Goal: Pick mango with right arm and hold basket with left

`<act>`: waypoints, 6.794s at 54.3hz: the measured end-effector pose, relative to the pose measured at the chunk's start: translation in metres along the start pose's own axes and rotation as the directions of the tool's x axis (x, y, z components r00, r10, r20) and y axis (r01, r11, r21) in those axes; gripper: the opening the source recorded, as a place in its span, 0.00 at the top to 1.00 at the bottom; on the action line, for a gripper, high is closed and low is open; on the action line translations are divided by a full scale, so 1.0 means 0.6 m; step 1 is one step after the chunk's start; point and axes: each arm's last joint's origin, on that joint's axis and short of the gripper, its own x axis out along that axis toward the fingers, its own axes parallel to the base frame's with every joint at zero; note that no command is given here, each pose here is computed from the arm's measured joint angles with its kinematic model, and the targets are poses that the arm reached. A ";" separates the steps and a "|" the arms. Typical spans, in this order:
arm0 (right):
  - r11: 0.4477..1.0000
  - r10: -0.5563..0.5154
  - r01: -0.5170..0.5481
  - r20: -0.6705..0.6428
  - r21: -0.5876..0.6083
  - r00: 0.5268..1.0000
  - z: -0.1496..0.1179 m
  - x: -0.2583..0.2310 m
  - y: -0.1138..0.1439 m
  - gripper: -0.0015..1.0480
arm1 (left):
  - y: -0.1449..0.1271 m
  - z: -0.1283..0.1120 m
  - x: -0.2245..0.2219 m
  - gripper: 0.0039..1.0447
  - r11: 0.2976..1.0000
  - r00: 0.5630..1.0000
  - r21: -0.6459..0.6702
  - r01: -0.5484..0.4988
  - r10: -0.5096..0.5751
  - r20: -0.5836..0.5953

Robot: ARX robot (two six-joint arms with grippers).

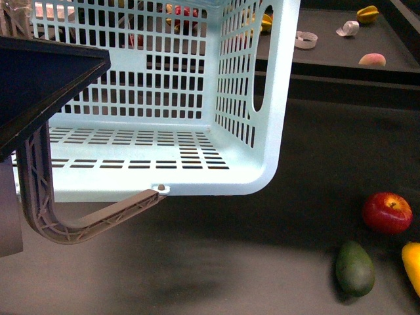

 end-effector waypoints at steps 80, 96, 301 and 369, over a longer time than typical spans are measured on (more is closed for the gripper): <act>0.997 -0.071 0.036 -0.682 -0.066 0.728 -0.347 0.202 -0.107 0.08 | 0.000 0.000 0.000 0.93 1.000 1.000 0.000 -0.002 0.002 0.000; 0.997 -0.070 0.059 -0.688 -0.039 0.722 -0.370 0.216 -0.109 0.08 | 0.000 0.000 0.000 0.93 1.000 1.000 0.000 -0.002 0.002 0.000; 0.773 0.602 -0.558 -0.072 0.303 0.795 0.112 0.177 0.368 0.08 | 0.001 -0.002 0.002 0.93 1.000 1.000 -0.007 -0.005 0.005 -0.007; 0.969 0.185 -0.203 0.131 0.138 0.974 0.043 -0.024 0.038 0.36 | 0.001 -0.002 0.002 0.93 1.000 1.000 -0.005 -0.003 0.003 -0.007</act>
